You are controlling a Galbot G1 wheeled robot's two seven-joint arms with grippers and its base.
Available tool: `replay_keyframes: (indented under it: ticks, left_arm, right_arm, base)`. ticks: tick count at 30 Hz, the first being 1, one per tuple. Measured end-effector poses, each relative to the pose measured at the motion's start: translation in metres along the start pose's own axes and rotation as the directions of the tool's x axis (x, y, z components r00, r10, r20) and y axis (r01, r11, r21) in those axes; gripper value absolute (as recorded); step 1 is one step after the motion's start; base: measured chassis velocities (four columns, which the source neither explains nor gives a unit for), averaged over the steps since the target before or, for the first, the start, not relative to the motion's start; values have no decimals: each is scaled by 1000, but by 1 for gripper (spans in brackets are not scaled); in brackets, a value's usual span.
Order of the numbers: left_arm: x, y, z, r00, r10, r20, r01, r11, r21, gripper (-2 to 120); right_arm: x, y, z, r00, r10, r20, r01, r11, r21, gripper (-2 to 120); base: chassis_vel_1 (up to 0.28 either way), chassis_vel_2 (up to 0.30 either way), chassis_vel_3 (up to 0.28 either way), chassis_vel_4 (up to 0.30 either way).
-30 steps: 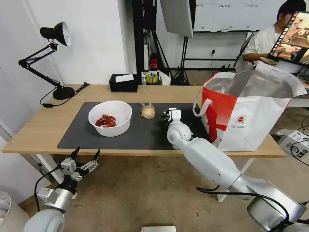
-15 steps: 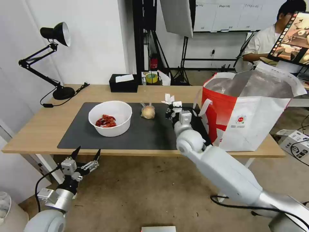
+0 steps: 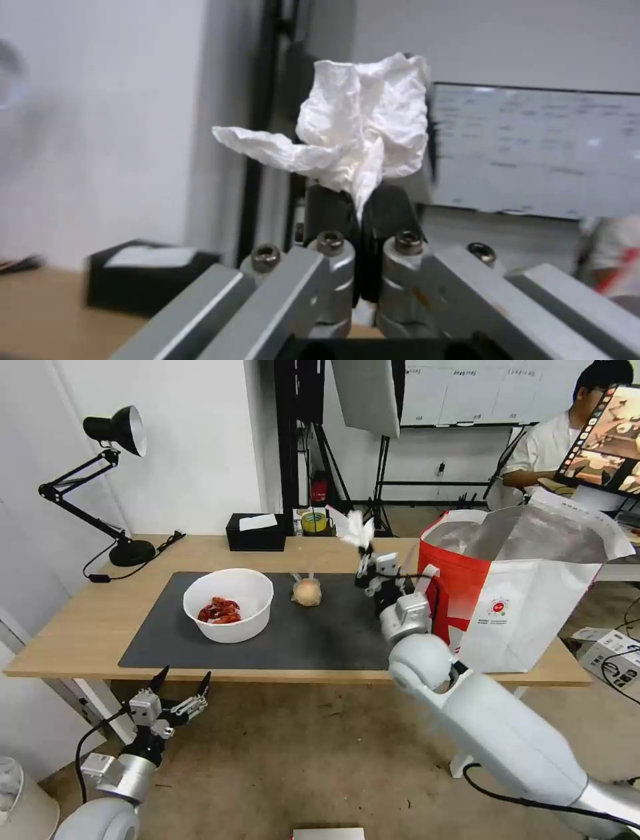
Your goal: Pick up the trash from the table and place it into the takeout bag.
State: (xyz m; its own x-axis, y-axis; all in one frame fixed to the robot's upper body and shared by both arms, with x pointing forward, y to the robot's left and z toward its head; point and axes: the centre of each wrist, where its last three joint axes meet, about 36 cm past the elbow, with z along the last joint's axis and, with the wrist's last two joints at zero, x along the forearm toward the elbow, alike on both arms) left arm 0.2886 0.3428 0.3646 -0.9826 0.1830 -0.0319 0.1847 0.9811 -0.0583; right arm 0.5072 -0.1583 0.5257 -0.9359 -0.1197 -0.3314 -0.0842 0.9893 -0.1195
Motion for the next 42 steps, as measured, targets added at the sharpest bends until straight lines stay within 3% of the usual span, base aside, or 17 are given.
replay_keyframes:
  ticks: [3,4,7,11,28,37,42]
  left_arm:
    - [1,-1,0,1000,1,-2,-1,1000,0,100]
    - [1,-1,0,1000,1,-2,-1,1000,0,100]
    - [2,-1,1,1000,1,-6,-1,1000,0,100]
    - [2,-2,1,1000,3,-7,-3,1000,1,100]
    - [1,-9,2,1000,16,-6,-16,1000,10,100]
    - [0,-12,-5,1000,31,1,-31,999,5,100]
    - [0,-12,-7,999,33,4,-33,999,5,100]
  right_arm:
    - [-9,-14,-17,985,169,-22,-168,985,40,0]
    - [-9,-14,-17,985,169,-22,-168,985,40,0]
    - [-13,-27,-31,942,326,-80,-319,944,89,0]
    - [-16,-39,-39,905,407,-121,-396,912,107,0]
    - [-6,-54,-55,865,465,-186,-465,884,47,0]
    - [-2,-56,-60,858,476,-193,-480,877,28,29]
    - [-2,-57,-62,857,479,-191,-483,875,25,51]
  base:
    - [0,0,0,0]
    - [0,0,0,0]
    - [0,0,0,0]
    - [0,0,0,0]
    - [0,0,0,0]
    - [0,0,0,0]
    - [0,0,0,0]
